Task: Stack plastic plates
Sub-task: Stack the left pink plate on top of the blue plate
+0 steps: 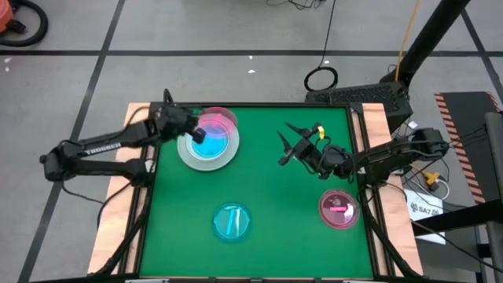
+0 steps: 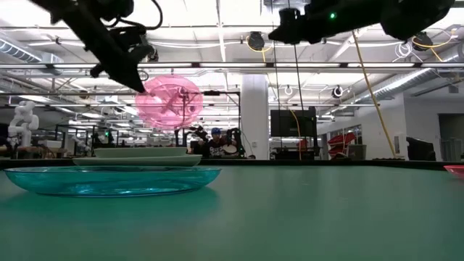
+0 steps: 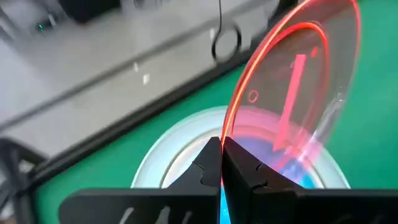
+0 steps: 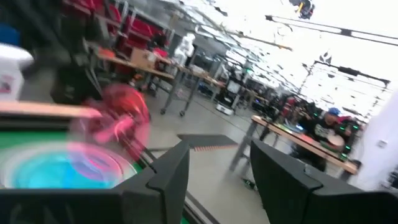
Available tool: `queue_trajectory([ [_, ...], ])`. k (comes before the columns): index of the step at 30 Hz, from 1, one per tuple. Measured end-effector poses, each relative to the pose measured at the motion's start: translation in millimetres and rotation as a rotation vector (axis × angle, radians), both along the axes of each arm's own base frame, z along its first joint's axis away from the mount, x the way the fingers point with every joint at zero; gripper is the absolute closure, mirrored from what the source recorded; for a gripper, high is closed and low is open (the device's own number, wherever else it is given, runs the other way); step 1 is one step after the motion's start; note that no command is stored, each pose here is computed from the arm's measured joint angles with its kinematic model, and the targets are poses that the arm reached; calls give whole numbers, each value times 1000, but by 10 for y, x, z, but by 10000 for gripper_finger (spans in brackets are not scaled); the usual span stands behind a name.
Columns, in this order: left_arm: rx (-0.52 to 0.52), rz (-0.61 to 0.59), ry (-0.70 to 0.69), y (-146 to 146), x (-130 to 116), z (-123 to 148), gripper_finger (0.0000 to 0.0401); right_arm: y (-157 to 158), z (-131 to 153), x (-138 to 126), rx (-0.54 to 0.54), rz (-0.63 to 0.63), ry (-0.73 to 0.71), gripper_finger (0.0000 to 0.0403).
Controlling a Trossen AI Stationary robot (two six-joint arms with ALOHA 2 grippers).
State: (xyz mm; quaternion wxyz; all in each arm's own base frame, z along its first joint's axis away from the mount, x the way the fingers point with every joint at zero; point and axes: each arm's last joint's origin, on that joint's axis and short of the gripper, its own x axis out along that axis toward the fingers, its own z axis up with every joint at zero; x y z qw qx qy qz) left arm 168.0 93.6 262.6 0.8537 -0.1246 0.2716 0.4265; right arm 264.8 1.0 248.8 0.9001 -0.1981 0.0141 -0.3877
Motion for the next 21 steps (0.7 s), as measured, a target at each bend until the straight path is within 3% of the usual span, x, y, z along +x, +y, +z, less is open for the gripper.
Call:
queue_trajectory([
  [9,-259,-46,356,407,-118,558,398,-160,-84,0,29,-54,72,238],
  [14,-444,-111,415,656,-42,525,398,-195,-107,-1,43,-65,84,238],
  [21,-683,-127,511,930,13,168,398,-195,-136,-1,42,-67,118,238],
])
